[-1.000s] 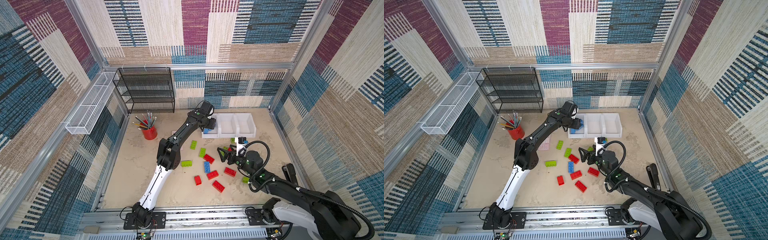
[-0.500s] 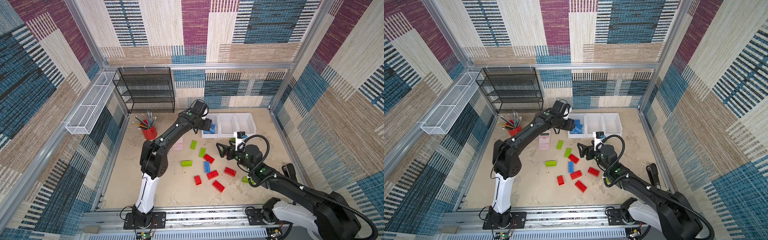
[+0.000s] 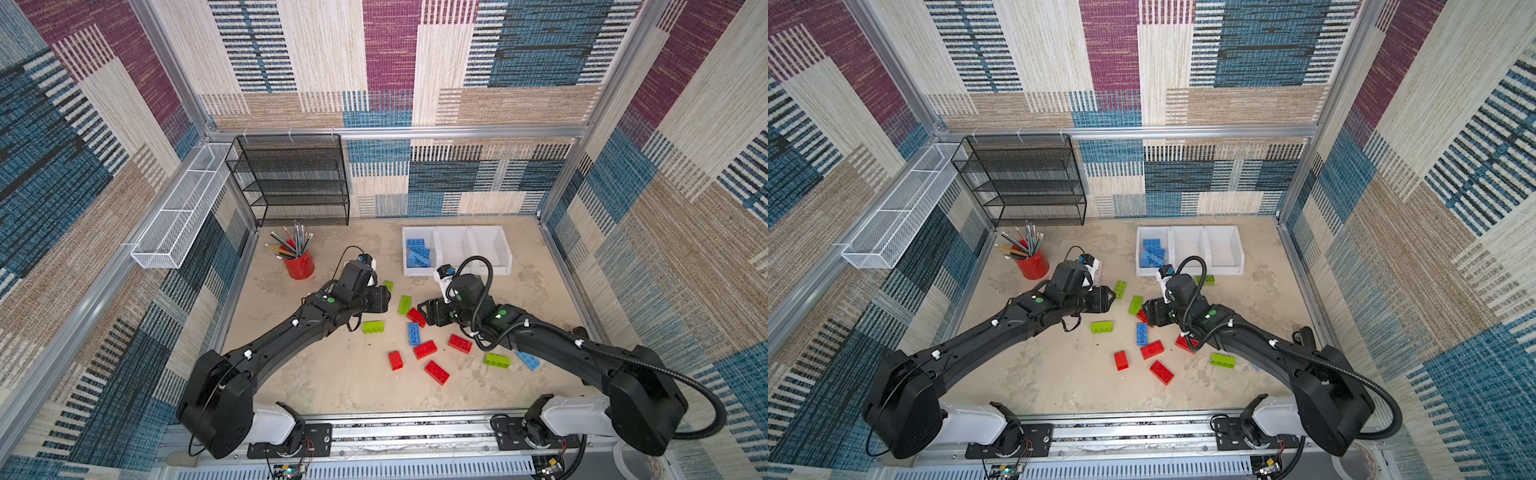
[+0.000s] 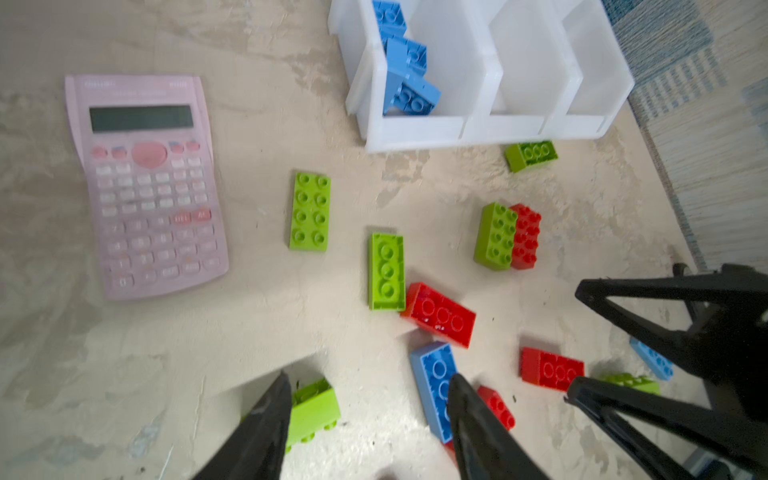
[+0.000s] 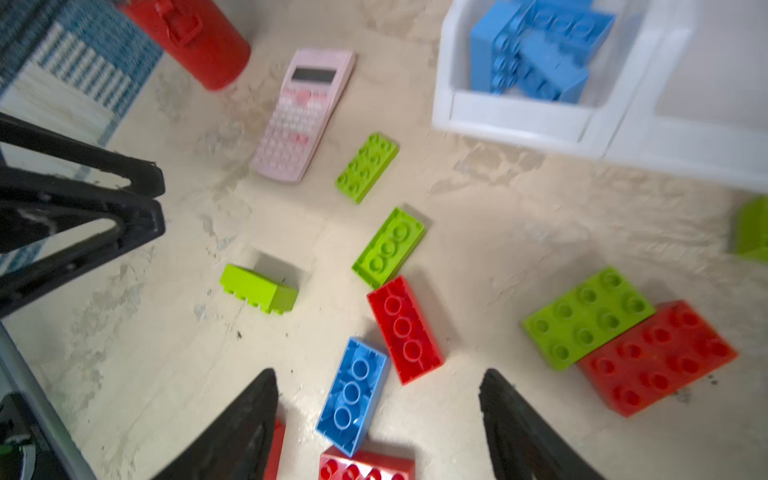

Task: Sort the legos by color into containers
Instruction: 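Grasp the blue brick among red bricks with the right gripper while the left withdraws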

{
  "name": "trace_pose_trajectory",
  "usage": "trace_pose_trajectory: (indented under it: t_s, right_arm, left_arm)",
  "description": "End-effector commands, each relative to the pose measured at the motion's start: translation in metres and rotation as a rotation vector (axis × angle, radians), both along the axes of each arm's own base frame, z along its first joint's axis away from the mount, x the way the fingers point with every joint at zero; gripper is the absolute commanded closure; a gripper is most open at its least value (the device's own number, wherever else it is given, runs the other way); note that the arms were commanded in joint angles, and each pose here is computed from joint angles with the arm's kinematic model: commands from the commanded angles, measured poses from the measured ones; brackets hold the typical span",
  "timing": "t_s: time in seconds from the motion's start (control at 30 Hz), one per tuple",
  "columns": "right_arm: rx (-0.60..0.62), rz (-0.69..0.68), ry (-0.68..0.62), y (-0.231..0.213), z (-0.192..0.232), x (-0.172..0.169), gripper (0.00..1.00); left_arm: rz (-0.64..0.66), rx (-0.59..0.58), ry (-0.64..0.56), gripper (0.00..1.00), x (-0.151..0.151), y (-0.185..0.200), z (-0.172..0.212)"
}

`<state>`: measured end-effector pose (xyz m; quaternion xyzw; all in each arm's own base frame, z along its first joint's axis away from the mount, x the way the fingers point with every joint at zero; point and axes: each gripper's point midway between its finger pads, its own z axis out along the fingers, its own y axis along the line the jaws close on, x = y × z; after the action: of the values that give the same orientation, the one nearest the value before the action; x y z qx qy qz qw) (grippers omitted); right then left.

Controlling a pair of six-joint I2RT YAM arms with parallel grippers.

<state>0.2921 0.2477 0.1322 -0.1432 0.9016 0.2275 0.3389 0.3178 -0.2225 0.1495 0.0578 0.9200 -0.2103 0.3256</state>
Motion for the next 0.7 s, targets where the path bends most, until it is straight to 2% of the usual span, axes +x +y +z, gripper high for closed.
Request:
trace_pose_trajectory:
  t_s: [0.0,0.1,0.23,0.43,0.67]
  right_arm:
    - [-0.079,0.002,0.127,-0.001,-0.028,-0.02,0.23]
    - [-0.144,0.014,0.198,0.001,-0.048,-0.032,0.25]
    - [-0.209,0.006,0.244,0.007,-0.062,-0.04,0.25]
    - [-0.271,-0.004,0.285,0.024,-0.071,-0.044,0.21]
    - [-0.374,-0.022,0.327,0.039,-0.089,-0.048,0.23]
  left_arm:
    - [0.069,-0.061,-0.053,0.39,-0.003,0.009,-0.004]
    - [0.086,-0.049,-0.062,0.39,-0.015,0.022,-0.014]
    - [0.111,-0.075,-0.142,0.39,-0.027,0.037,-0.009]
    - [0.199,-0.079,-0.242,0.39,-0.039,0.067,0.001]
    - [0.193,-0.15,-0.285,0.39,-0.045,0.067,0.015]
